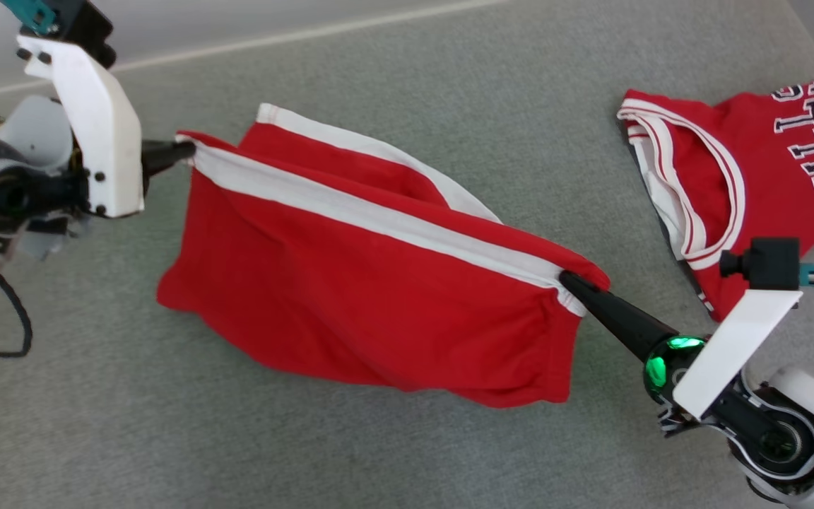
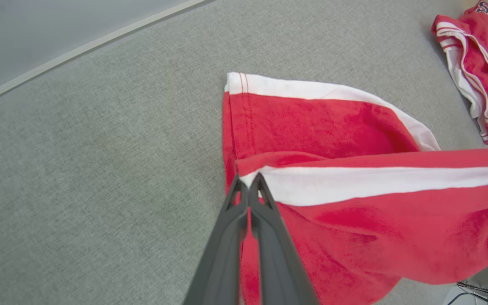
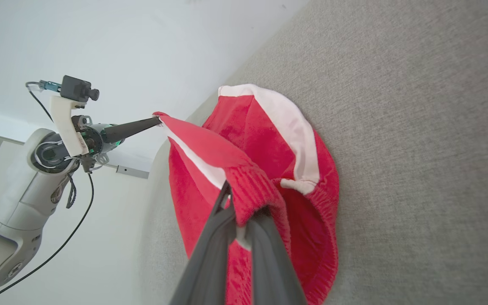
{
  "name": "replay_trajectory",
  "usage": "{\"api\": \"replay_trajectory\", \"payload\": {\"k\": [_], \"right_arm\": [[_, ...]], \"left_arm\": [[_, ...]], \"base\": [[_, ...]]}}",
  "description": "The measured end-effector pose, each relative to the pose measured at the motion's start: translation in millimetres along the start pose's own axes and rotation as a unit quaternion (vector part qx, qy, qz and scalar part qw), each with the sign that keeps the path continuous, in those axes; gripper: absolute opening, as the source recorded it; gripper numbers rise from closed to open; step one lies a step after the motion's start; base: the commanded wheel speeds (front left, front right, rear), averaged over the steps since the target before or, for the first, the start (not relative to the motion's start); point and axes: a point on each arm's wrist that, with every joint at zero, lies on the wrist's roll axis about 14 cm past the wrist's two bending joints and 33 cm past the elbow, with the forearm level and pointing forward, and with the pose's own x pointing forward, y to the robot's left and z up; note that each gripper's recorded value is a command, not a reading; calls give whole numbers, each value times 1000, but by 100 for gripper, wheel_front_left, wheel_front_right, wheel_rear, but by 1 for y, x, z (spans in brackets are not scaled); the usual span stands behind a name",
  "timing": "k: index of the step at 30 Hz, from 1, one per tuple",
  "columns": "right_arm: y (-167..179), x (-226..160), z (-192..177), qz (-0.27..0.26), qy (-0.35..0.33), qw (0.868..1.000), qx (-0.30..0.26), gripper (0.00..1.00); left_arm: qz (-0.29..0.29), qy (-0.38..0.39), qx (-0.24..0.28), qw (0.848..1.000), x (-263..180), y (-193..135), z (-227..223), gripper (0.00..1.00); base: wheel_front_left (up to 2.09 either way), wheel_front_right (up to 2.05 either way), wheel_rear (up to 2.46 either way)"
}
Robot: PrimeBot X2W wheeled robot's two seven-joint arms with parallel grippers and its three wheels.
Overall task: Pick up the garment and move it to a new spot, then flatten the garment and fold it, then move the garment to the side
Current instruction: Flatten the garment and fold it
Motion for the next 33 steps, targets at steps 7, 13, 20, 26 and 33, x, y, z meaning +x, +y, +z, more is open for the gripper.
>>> {"api": "replay_trajectory", "payload": {"k": [7,13,20,26,33], "right_arm": [[-15,7,6,-19,-27,999,27,0],[-28,14,-4,-36,-17,998,43,0],[-39,20,-16,-53,5,998,46,47],[-34,21,-13,-48,2,998,39,100],[-29,0,-2,-47,-22,999,16,100]], "left_arm": [[-16,-13,0,1000,41,1,16,0],[-19,-1,-8,1000,66,2,12,0],[-31,-5,-18,999,80,-1,12,100],[-29,-12,-13,999,71,-2,17,100],[0,17,30,999,50,0,9,100]], "base": [[0,0,0],[0,0,0],[0,0,0],[0,0,0],[0,0,0]]}}
